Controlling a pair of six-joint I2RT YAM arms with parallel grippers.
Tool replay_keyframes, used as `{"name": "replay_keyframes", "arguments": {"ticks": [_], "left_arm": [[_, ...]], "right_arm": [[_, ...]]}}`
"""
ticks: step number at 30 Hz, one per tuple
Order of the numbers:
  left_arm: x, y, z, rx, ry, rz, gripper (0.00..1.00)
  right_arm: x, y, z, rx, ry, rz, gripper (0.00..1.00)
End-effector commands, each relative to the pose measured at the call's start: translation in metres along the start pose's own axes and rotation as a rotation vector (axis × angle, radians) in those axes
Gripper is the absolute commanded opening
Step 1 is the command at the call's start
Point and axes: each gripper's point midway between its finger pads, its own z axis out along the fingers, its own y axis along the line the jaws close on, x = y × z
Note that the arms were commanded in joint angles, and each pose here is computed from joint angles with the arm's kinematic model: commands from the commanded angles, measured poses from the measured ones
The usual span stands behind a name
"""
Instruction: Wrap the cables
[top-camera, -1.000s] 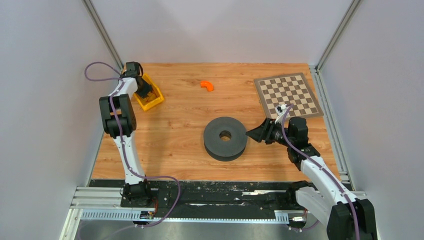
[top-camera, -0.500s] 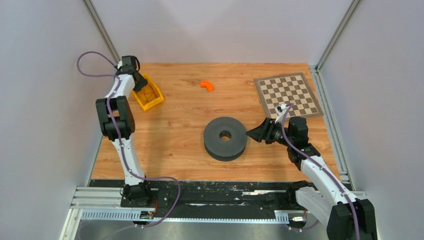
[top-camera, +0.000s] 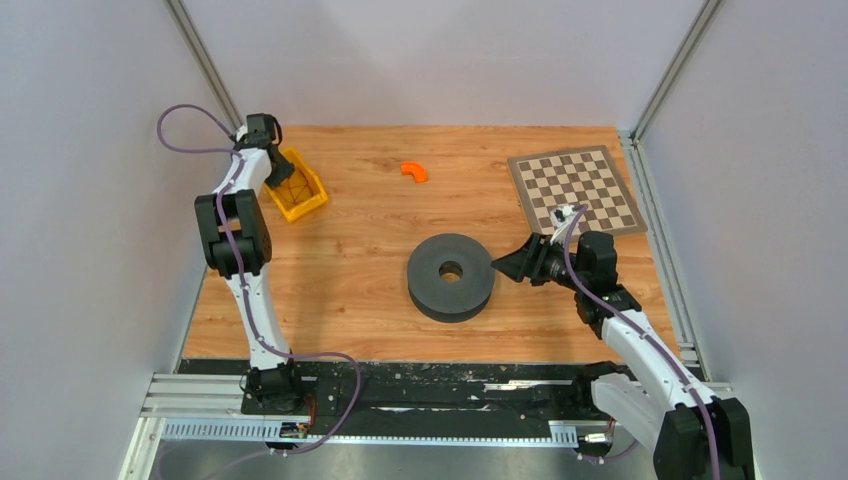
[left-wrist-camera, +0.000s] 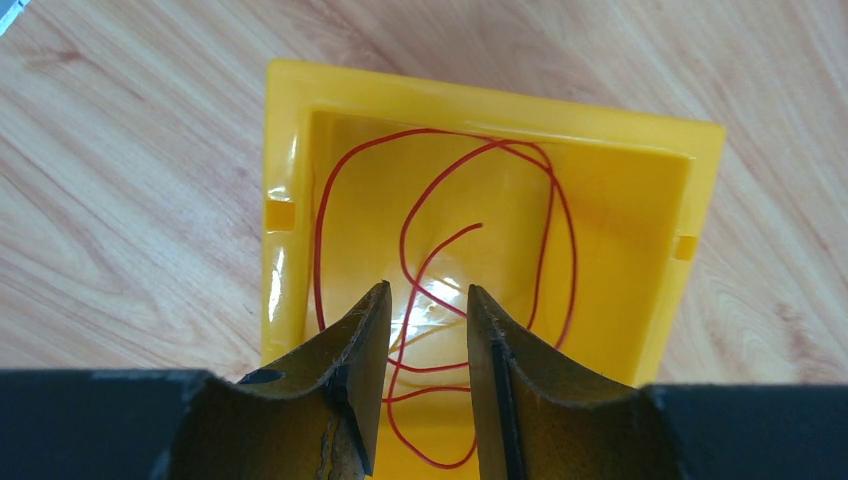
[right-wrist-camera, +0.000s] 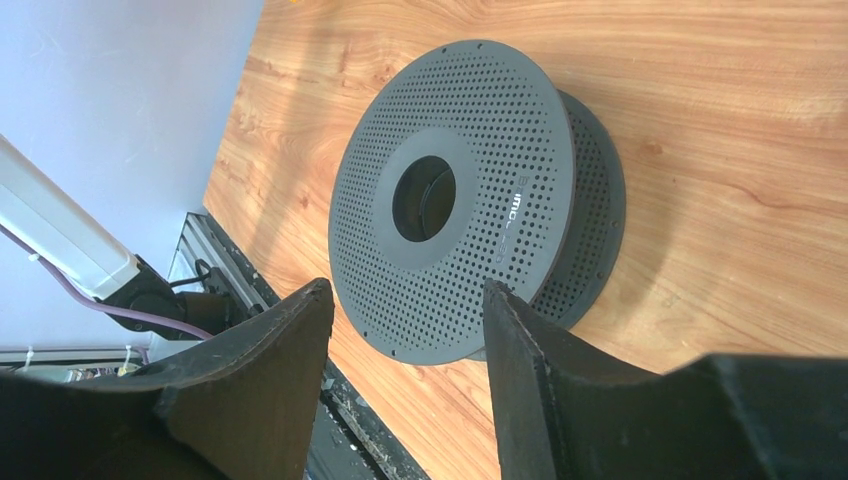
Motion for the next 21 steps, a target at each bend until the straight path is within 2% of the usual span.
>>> {"name": "replay_keyframes", "arguments": {"ticks": [1,21], "left_arm": [[-0.009,0.007,0.001,-0.036,-0.024,-0.011,0.42],[0.006,0.001,0.015,-0.031,0.056,-0.084,0.41]], "right_arm": [[-0.024,0.016,0.001,-0.032,-0.046,-0.057,0.56],[-0.033,0.020,0.001,-0.034,-0.055,-0.075,0.56]]}}
